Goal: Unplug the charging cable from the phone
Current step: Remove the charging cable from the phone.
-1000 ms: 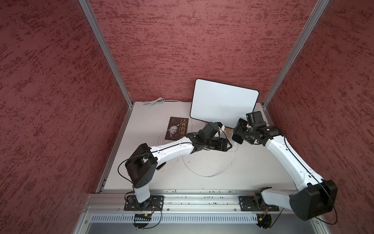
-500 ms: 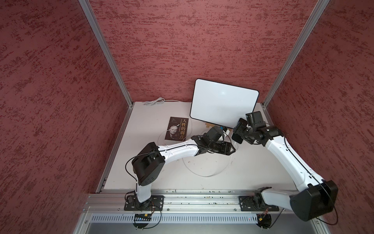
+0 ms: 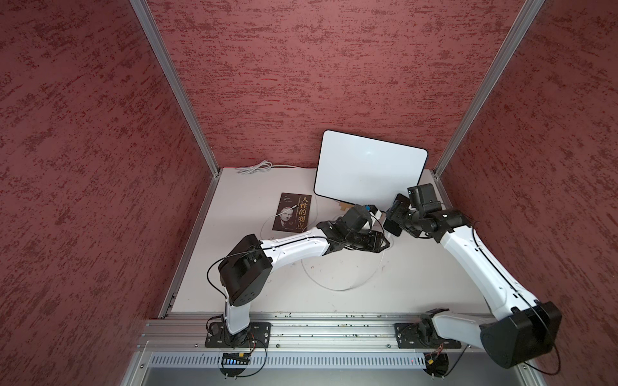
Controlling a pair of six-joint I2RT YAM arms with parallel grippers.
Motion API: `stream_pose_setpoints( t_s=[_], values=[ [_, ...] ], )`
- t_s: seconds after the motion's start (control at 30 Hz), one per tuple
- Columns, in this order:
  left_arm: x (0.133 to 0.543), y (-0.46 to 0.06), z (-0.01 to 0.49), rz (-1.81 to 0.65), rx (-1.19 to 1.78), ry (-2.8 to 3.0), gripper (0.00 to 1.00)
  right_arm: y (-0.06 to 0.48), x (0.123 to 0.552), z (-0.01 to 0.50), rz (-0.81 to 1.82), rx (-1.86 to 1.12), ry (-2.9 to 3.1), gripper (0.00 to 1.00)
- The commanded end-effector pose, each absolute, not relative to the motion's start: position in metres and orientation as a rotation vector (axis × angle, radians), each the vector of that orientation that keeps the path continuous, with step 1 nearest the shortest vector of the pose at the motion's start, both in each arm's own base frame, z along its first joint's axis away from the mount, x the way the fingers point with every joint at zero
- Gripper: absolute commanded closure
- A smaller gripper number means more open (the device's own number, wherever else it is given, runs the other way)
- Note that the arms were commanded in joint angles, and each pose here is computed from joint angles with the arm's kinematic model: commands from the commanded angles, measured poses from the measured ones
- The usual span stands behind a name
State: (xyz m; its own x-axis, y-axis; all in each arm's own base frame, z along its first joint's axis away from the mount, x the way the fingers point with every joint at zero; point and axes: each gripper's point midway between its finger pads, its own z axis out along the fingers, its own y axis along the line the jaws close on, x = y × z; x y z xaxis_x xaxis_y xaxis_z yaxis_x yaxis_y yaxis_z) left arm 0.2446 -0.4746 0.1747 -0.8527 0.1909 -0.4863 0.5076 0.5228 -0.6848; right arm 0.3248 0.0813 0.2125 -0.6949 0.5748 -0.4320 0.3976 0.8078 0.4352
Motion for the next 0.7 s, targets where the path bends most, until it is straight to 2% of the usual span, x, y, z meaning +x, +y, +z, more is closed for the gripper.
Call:
stream_pose_setpoints(
  t_s=[0.0, 0.13, 0.37, 0.67],
  values=[
    [0.245, -0.483, 0.171, -1.266, 0.601, 2.415, 0.56, 0.082, 0.334, 0.243, 0.455, 0.700, 2.316, 0.58],
    [0.245, -0.484, 0.169, -1.272, 0.602, 2.419, 0.59, 0.082, 0.334, 0.244, 0.459, 0.701, 2.310, 0.59],
    [0.246, -0.485, 0.169, -1.269, 0.604, 2.424, 0.74, 0.080, 0.333, 0.240, 0.448, 0.701, 2.316, 0.59],
    [0.249, -0.481, 0.172, -1.262, 0.599, 2.422, 0.84, 0.079, 0.331, 0.232, 0.437, 0.711, 2.322, 0.62]
  ],
)
